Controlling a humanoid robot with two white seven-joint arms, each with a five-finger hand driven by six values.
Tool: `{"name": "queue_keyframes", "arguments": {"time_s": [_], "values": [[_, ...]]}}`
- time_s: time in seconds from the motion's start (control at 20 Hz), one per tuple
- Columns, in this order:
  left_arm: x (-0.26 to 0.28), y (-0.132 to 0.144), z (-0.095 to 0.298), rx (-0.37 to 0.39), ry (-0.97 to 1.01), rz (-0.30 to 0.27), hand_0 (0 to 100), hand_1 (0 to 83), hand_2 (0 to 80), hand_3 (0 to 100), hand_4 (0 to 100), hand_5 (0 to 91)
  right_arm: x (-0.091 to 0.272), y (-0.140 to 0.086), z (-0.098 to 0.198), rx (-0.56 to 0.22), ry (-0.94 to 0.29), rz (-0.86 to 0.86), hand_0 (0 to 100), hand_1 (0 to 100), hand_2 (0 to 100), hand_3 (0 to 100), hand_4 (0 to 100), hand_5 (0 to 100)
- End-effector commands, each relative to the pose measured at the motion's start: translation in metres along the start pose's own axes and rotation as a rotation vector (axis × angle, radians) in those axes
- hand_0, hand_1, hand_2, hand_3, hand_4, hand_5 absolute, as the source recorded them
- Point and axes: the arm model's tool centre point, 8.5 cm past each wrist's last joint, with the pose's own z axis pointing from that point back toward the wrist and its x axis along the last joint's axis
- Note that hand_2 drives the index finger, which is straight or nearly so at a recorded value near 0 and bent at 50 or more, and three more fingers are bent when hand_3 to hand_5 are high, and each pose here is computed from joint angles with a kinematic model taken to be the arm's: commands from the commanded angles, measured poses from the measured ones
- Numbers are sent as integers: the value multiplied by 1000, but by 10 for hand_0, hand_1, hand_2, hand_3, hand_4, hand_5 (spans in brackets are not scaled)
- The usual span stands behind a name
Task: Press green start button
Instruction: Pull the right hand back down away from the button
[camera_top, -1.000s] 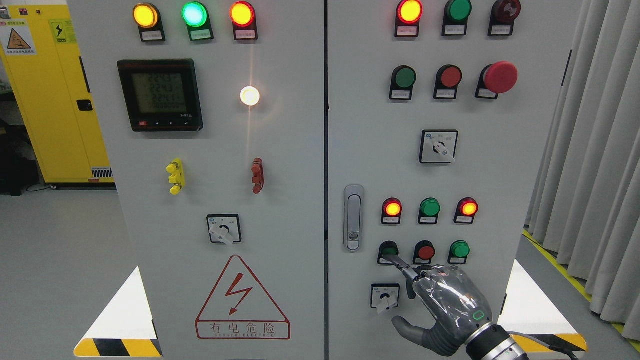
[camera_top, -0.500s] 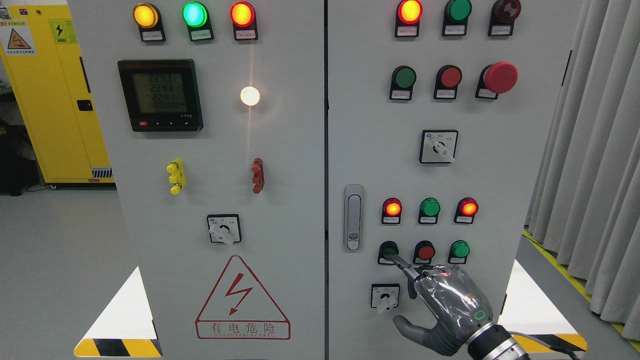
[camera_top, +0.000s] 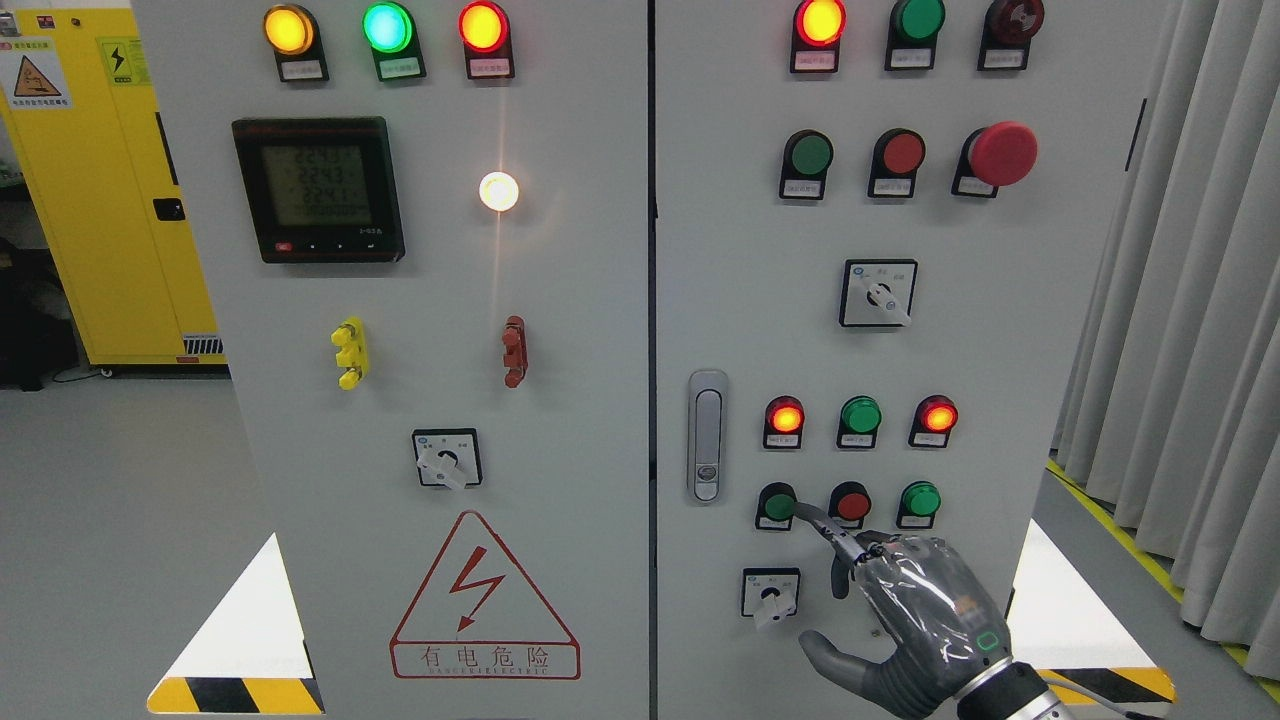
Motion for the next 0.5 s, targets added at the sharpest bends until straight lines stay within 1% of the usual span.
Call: {"name": "queue_keyframes", "arguments": {"time_s": [0.0, 0.05, 0.15, 0.2, 0.25, 0.3, 0.35, 0.4, 0.45], "values": [[25, 0, -2, -2, -52, -3, 120, 556, 0, 0, 0, 0, 20, -10, 9, -92, -93, -191, 290, 726, 0, 627, 659, 676], [24, 0, -2, -2, -50, -3, 120, 556, 0, 0, 0, 0, 26, -11, 10, -109, -116, -242, 291, 723, 0, 613, 646, 668], [25, 0, -2, -2, -52, -3, 120, 556, 0, 0, 0, 0, 34, -9, 17, -139, -156, -376, 292, 720, 0, 620, 659, 658], [24, 0, -2, -2, -50, -2, 120, 556, 0, 0, 0, 0, 38, -7, 22, -151, -169, -442, 293, 705, 0, 680, 674, 565], [25, 0, -2, -2, -52, -3, 120, 556, 0, 0, 0, 0, 43, -5, 27, -163, -181, -518, 293, 705, 0, 680, 674, 565], [24, 0, -2, -2, -50, -3, 120, 556, 0, 0, 0, 0, 47, -3, 32, -175, -190, -601, 278, 681, 0, 558, 544, 454], [25, 0, -2, -2, -52, -3, 120, 556, 0, 0, 0, 0, 50, 1, 38, -181, -187, -682, 271, 673, 0, 511, 499, 428], [25, 0, -2, -2, -52, -2, 120, 556, 0, 0, 0, 0, 53, 2, 43, -187, -179, -767, 264, 662, 0, 454, 455, 380], [24, 0, -2, -2, -50, -3, 120, 556, 0, 0, 0, 0, 56, 4, 48, -189, -164, -856, 261, 631, 0, 332, 352, 296]]}}
